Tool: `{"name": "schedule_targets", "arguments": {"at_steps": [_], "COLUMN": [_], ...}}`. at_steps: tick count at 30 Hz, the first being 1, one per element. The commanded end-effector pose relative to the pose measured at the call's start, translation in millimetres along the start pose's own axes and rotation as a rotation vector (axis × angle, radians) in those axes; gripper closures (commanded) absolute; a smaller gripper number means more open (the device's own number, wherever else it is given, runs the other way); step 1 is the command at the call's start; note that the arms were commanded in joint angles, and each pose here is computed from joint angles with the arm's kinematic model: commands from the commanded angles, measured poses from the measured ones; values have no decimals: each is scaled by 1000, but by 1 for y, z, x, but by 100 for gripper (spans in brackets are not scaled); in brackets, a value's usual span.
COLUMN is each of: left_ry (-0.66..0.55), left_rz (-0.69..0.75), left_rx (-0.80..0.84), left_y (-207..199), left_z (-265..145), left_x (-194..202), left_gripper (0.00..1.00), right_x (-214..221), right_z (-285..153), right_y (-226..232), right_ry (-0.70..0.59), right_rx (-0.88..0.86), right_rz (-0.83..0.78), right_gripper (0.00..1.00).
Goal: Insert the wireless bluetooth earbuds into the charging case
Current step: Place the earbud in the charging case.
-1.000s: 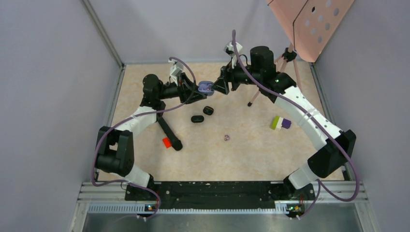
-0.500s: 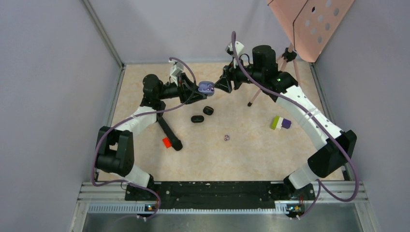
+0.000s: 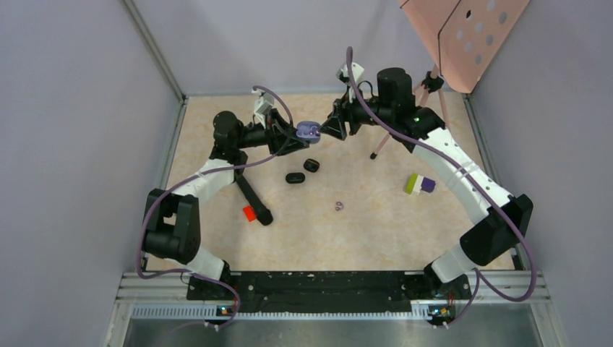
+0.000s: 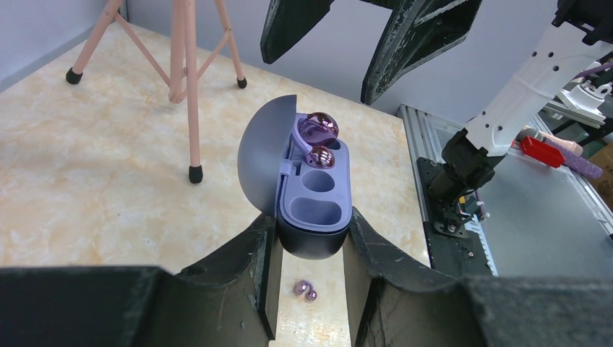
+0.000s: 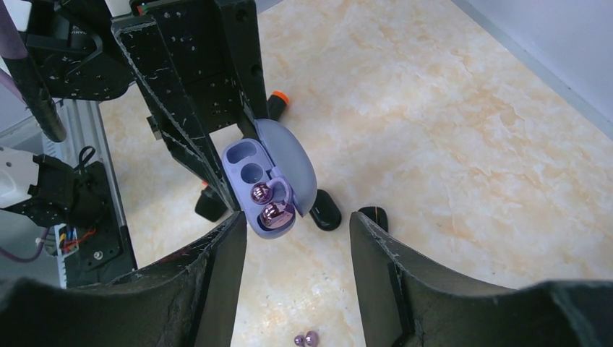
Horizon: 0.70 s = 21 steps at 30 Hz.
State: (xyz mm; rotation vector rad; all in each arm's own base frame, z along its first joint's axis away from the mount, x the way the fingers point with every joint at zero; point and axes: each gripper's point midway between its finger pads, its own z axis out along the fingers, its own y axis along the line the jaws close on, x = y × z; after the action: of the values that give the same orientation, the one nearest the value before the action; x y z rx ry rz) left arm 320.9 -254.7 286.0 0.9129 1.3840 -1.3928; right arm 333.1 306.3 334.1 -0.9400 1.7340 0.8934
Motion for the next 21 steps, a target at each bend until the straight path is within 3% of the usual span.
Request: {"name": "schedule_targets", "arguments": {"at_steps": [1, 21], "left_ry": [-24, -32], "left_rz": [98, 98], "left_rx": [37, 28], "left_y": [-14, -10], "left_z": [1, 1], "left_x": [-22, -24], "left_gripper": [100, 100], "right_x": [1, 28], "right_z": [6, 10], "right_y": [-2, -3], "right_ry": [-9, 58], "right_rx": [-22, -29], "right_rz": [10, 42], "right_gripper": [46, 46]}}
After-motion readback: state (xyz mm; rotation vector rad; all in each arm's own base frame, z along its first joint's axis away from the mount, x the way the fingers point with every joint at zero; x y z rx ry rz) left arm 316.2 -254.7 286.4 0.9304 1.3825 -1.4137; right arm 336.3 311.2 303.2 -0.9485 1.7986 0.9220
